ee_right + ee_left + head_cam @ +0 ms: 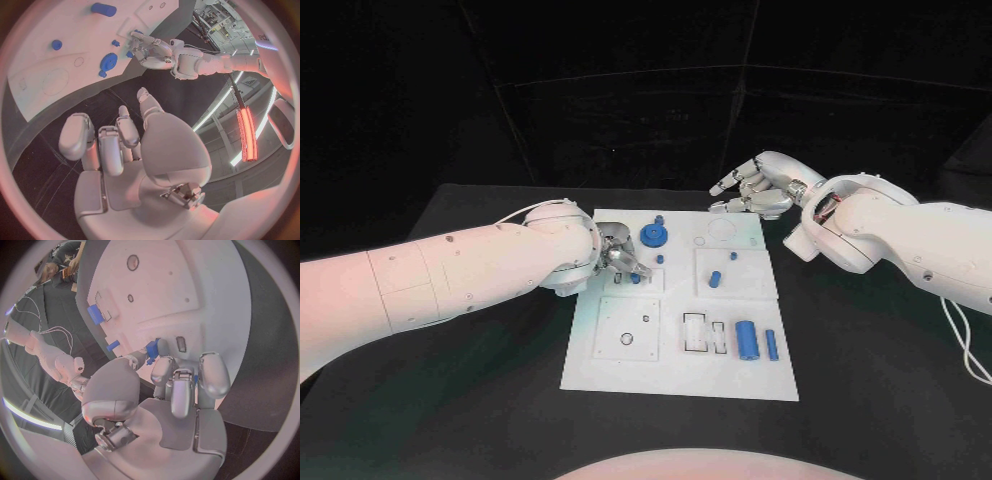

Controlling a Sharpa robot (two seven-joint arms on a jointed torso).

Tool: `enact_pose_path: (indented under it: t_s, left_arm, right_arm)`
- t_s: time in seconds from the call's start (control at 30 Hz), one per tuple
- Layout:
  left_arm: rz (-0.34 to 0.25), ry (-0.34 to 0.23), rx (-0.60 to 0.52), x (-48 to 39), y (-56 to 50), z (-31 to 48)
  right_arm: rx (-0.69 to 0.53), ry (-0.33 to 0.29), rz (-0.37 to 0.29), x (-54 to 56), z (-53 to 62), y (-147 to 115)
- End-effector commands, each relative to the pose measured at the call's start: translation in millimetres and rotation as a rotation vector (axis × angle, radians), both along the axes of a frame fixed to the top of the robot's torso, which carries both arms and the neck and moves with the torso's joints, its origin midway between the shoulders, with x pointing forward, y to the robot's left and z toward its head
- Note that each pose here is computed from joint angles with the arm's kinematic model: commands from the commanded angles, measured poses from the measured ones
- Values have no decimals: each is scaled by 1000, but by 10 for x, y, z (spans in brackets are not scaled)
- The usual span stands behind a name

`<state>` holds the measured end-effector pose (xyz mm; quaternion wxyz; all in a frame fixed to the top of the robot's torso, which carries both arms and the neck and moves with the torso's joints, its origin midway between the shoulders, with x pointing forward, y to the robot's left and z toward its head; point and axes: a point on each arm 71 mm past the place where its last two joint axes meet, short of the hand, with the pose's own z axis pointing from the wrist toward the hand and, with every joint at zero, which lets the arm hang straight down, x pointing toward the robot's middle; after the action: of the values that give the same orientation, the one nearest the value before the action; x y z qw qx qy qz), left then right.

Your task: Assemble the parts on the task board

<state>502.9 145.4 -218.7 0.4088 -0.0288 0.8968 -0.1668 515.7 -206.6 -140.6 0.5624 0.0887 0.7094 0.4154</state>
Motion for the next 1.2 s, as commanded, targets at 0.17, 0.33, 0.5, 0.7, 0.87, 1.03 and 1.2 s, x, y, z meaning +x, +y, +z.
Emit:
enact_pose_path:
  t_s: [0.17, 0.33, 0.5, 0.7, 0.87, 1.03, 1.2]
  left_arm:
    - [-2, 8, 1, 4, -6, 0]
    - [-2, 9, 3, 6, 4, -1]
    - [-3, 11, 4, 4, 12, -1]
    - [-6, 15, 6, -4, 16, 1]
    - [-8, 17, 8, -5, 24, 2]
    - [-11, 20, 10, -10, 27, 3]
    - [-9, 20, 11, -8, 34, 7]
  right_arm:
    - [-2, 0, 7, 1, 11, 6]
    - [-3, 0, 6, 2, 11, 2]
    - [-3, 0, 6, 2, 10, -2]
    - [-3, 1, 5, 2, 10, -4]
    - [-4, 1, 5, 2, 9, -5]
    - [-4, 2, 5, 3, 9, -6]
    - [-4, 2, 5, 3, 8, -6]
